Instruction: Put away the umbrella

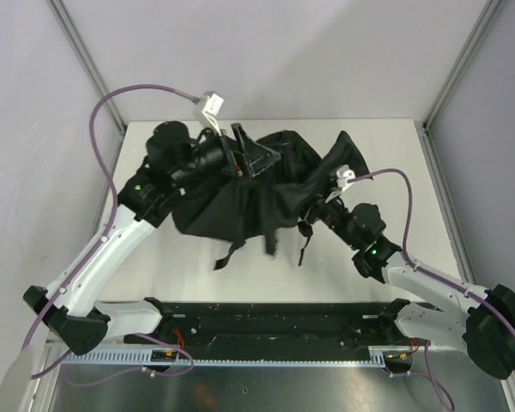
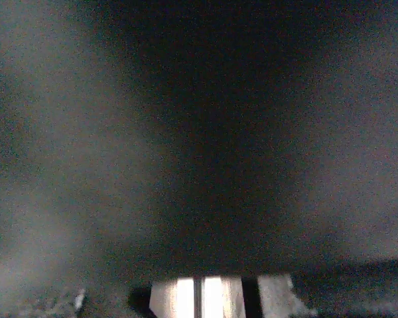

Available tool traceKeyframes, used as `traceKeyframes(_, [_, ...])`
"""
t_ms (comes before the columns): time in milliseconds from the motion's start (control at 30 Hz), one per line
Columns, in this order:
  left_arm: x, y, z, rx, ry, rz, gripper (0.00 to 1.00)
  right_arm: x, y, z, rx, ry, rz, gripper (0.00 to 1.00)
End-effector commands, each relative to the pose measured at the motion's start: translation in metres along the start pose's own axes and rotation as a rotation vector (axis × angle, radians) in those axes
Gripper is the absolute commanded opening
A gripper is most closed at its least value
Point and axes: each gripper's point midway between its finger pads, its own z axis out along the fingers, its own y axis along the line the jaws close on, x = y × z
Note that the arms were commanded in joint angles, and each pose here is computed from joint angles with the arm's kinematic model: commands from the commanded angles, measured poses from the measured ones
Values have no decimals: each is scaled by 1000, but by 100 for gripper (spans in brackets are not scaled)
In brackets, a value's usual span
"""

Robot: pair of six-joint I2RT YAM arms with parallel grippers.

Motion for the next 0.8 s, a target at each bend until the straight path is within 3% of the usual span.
traceKeyframes(0, [-59,-46,-52,139,-167,65,97,-62,-3,-13,-75,-218,152,0])
traceKeyframes(167, [-60,-49,-96,139,-235,85,99,-68,-19,-30,-147,-207,134,0])
traceKeyframes(300, [-29,-49,-100,194,-150,59,99,-71,-26,-37,-169,-200,124,0])
traceKeyframes(400, [-5,-33,-86,180,-75,1,93,-74,-23,-40,-209,-208,121,0])
traceKeyframes(600, [15,-44,-37,247,55,-22,69,-75,-5,-41,-290,-213,144,0])
traceKeyframes(767, [35,-38,20,224,146,-48,35,-74,25,-44,-398,-204,158,0])
